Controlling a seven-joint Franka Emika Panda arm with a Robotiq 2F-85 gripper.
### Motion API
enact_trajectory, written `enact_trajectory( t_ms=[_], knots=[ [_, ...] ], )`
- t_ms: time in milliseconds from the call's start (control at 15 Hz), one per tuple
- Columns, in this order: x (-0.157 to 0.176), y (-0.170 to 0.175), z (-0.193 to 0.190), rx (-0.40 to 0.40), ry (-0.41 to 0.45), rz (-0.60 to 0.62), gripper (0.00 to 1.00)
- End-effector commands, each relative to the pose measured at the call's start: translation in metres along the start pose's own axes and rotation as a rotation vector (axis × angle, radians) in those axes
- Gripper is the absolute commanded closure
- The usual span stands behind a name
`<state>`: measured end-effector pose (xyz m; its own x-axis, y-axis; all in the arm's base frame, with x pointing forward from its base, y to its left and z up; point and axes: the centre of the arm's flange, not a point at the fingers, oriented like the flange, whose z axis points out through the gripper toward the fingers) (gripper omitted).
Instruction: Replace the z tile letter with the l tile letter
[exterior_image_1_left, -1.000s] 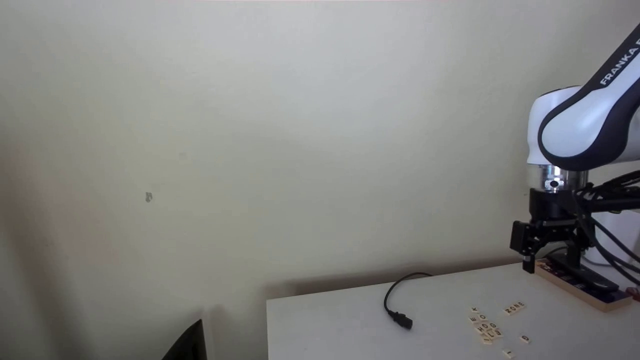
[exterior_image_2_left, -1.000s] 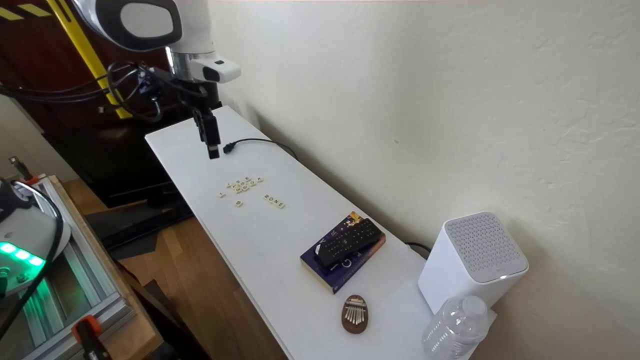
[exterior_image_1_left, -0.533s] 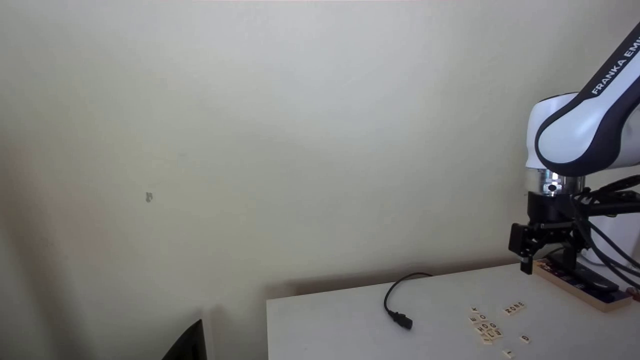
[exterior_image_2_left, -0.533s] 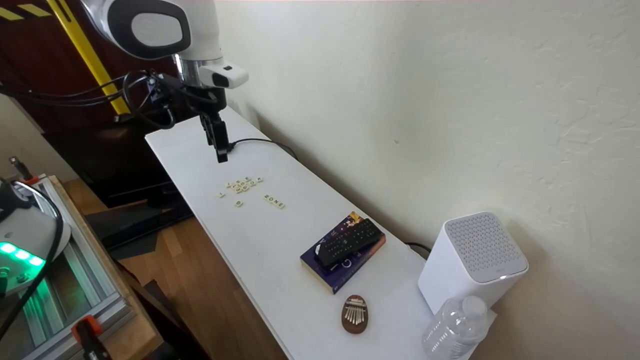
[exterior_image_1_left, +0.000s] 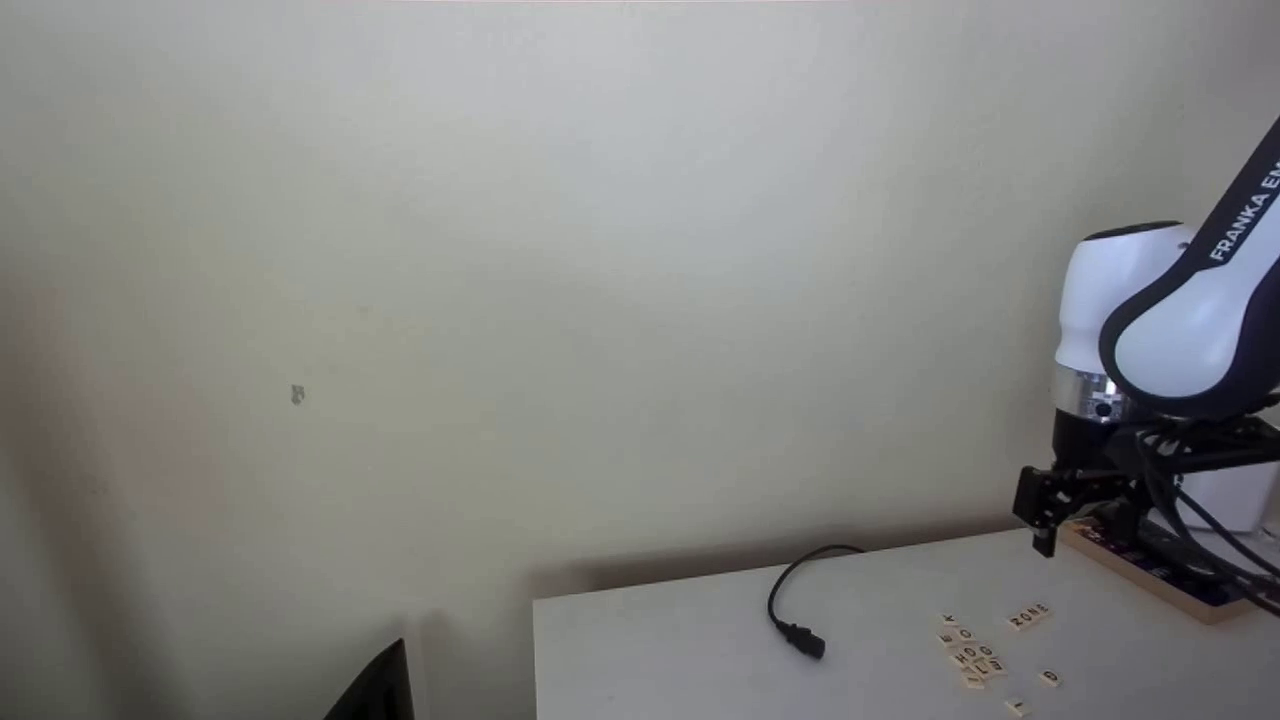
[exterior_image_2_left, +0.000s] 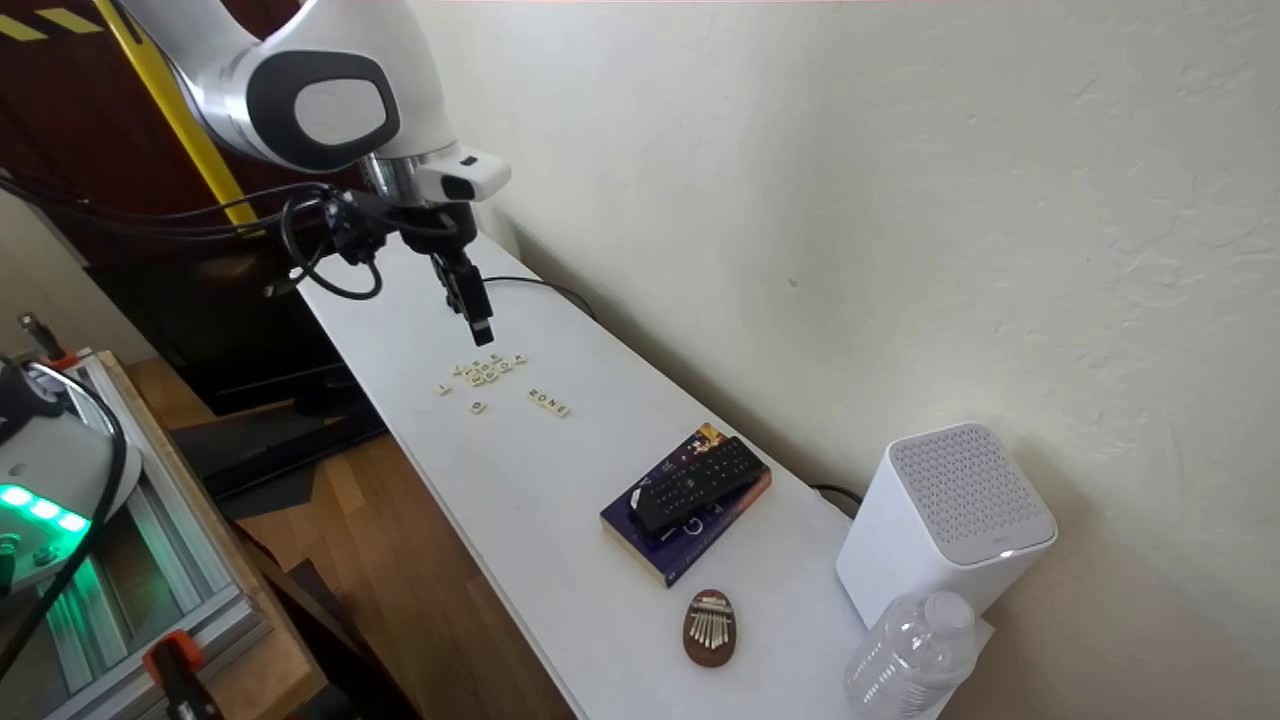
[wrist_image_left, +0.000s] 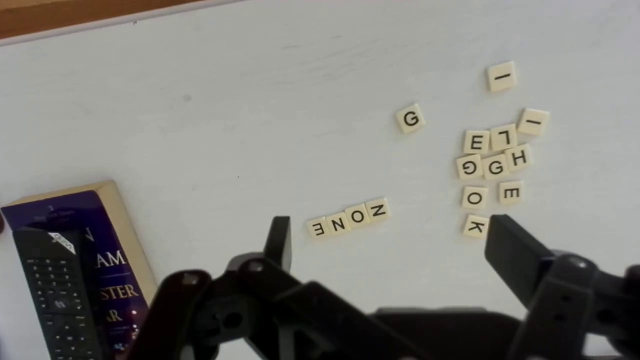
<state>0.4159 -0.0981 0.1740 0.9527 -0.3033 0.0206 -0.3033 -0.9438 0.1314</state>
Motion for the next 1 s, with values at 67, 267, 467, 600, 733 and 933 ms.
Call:
enact_trajectory(
  t_ms=[67,267,467,600,733,933],
  knots=[
    [0.011,0.004,0.043,-0.005,0.011,-0.007,0.00],
    [0.019,0.006,0.059,-0.008,0.005,-0.040,0.34],
    [0.030,0.004,0.074,-0.003,0.022,-0.069,0.56],
    [0.038,0.003,0.082,0.011,0.032,-0.077,0.70],
    [0.043,-0.003,0.092,0.024,0.030,-0.093,0.84],
    [0.045,-0.011,0.107,0.034,0.016,-0.113,1.00]
  ],
)
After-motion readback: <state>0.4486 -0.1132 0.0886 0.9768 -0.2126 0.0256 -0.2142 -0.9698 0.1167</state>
